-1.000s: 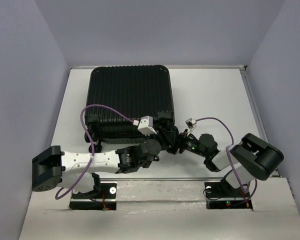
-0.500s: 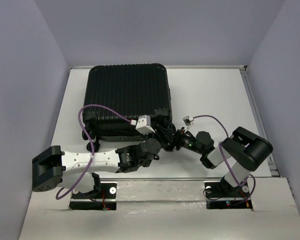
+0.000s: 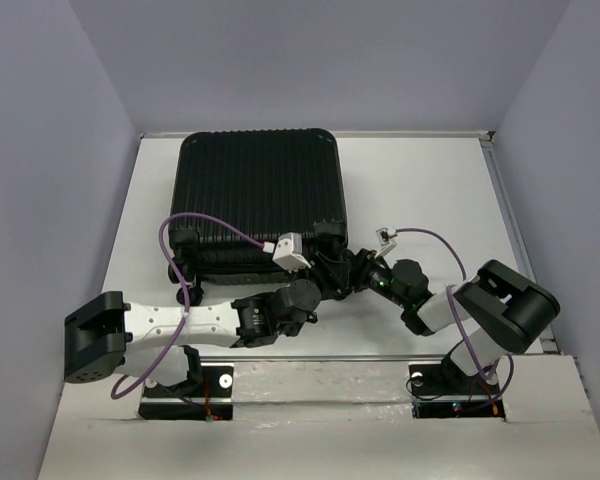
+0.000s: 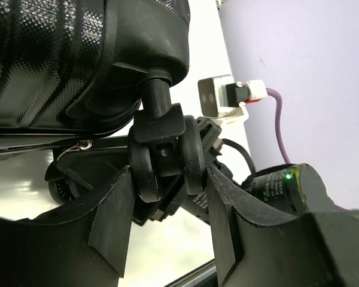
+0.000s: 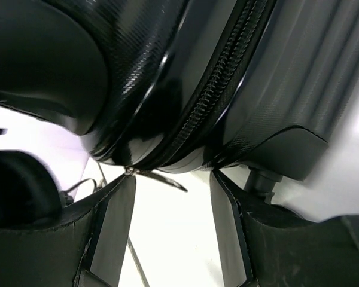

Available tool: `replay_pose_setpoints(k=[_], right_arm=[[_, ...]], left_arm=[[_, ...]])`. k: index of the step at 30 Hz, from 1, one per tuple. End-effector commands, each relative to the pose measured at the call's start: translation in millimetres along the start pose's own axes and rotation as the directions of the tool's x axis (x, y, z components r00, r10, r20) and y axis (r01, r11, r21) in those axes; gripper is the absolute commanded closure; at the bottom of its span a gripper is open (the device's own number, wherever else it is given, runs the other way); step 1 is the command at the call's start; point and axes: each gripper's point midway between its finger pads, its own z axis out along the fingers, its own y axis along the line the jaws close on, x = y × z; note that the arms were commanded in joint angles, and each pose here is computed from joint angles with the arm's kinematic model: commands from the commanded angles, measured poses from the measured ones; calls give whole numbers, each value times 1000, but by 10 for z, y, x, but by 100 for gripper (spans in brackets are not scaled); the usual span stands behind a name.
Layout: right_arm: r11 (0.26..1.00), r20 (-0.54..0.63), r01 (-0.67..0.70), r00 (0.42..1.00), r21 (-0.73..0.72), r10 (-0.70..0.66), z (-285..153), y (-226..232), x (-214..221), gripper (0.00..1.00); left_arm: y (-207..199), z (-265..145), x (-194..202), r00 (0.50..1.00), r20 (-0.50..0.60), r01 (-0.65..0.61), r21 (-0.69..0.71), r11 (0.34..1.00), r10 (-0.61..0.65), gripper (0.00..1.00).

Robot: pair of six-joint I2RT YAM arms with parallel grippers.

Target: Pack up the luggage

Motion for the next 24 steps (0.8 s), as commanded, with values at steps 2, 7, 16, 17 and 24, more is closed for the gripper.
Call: replay_pose_setpoints(k=[2,7,16,17,24], right_arm=[[947,314,117,949,-301,-17,-249,822,-678,42],[939,299,128,954,-318,-29,-265,860,-644,42],[952,267,122,963,-280,-45,-290,733,-538,42],[951,270,124,962,-283,-45,-295,745,-546,42],[957,240,144,967,-251,-82,-292,692,-487,42]], left_arm=[[-631,-211,-326,974,22,218,199,955,-227,37],[-594,-226,-246,981,-13,193,192,962,-194,12],[-502,-217,-164,987,-104,134,124,983,-122,5],[-481,-202,-172,987,-110,130,118,984,-117,5],[-518,-51,-284,981,-156,135,139,981,-113,6]])
